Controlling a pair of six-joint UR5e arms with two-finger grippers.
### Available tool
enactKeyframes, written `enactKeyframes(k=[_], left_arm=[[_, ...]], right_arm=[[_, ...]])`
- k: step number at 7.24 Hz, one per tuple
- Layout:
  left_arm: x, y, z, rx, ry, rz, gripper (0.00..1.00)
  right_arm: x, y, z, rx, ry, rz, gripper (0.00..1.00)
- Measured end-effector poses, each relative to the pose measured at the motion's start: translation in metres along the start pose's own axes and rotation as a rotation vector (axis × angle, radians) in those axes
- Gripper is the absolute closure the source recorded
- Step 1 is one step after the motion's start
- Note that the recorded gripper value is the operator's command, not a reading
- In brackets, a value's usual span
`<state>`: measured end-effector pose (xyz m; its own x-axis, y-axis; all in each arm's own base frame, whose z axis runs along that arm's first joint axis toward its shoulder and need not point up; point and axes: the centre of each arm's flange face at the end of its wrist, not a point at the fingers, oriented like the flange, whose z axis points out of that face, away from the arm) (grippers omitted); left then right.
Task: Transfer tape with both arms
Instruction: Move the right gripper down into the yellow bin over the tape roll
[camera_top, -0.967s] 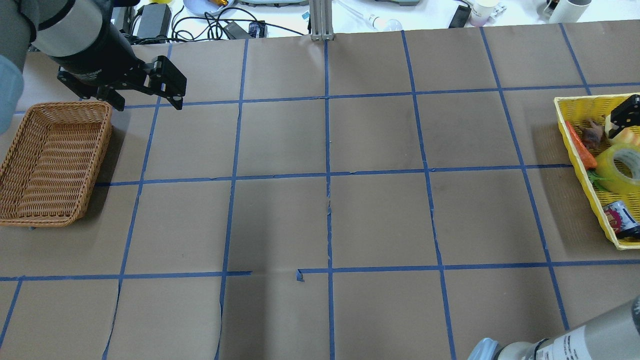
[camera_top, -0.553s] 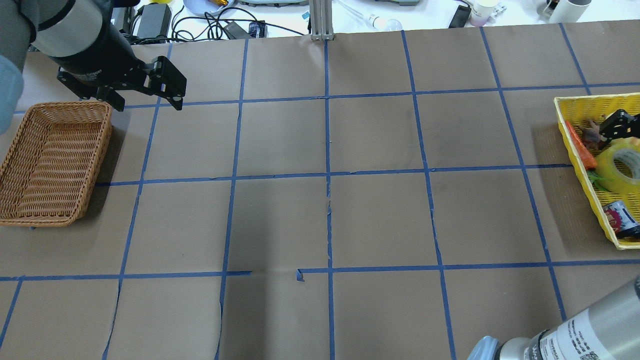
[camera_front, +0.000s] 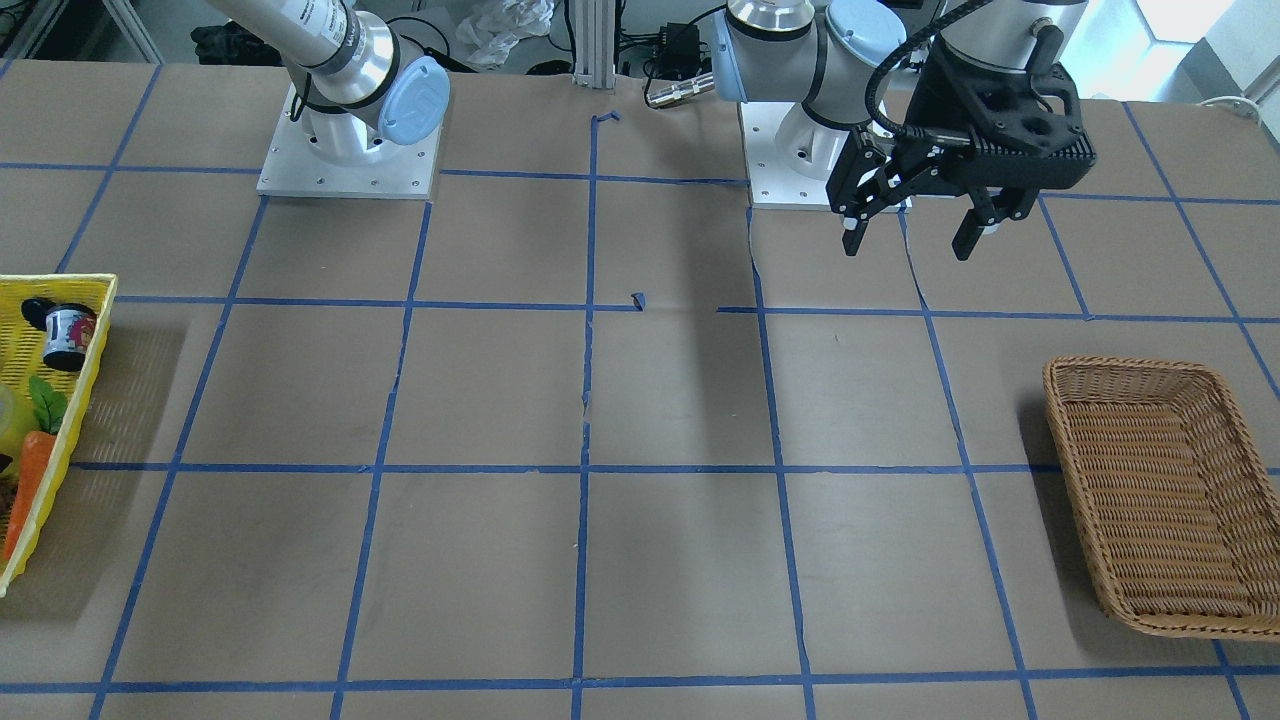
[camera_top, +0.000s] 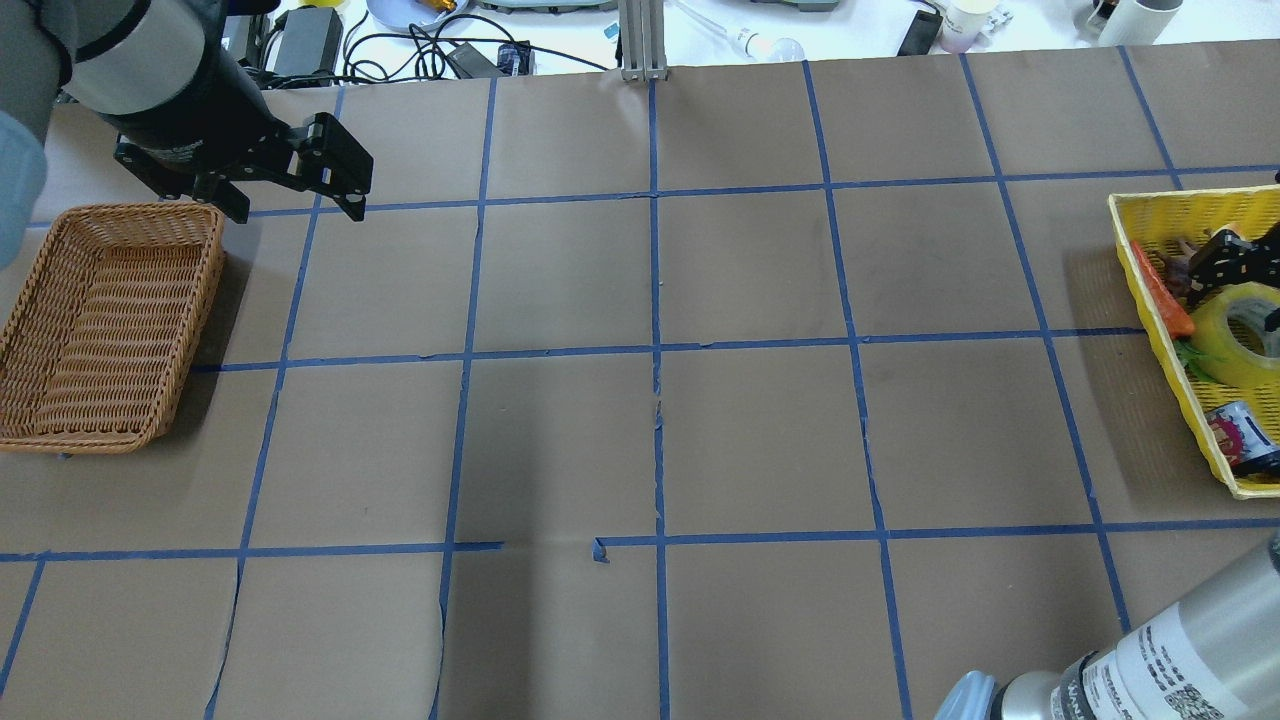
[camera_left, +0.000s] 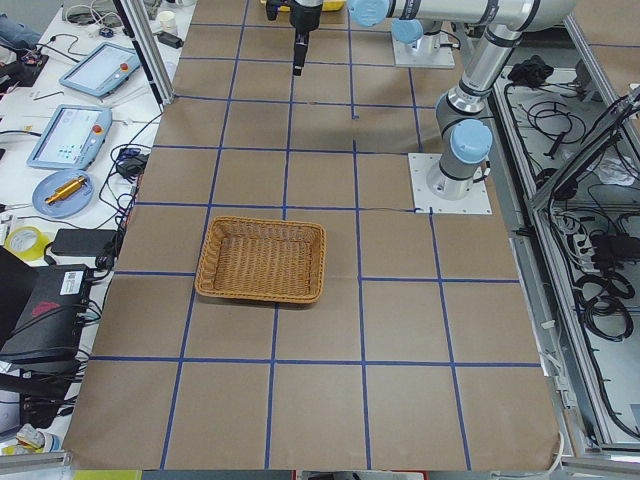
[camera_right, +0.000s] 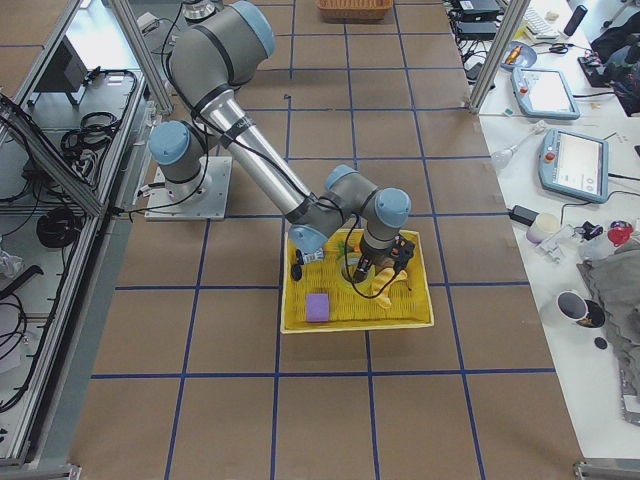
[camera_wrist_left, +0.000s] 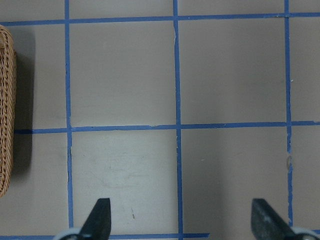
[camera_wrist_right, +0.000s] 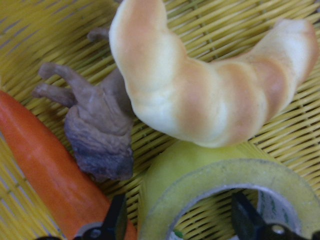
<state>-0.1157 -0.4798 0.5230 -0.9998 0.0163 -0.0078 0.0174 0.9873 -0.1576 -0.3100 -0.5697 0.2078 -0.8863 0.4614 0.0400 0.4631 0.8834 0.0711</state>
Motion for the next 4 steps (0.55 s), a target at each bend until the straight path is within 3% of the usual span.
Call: enactKeyframes(k=[2,4], left_arm=[[0.000,0.000,0.000,0.000,0.000,0.000,0.00],[0.000,0.000,0.000,0.000,0.000,0.000,0.00]], right_arm=[[0.000,0.000,-0.005,0.007,0.002,-0.006,1.00],[0.000,0.005,-0.032,0.023,0.024,-0.009,1.00]])
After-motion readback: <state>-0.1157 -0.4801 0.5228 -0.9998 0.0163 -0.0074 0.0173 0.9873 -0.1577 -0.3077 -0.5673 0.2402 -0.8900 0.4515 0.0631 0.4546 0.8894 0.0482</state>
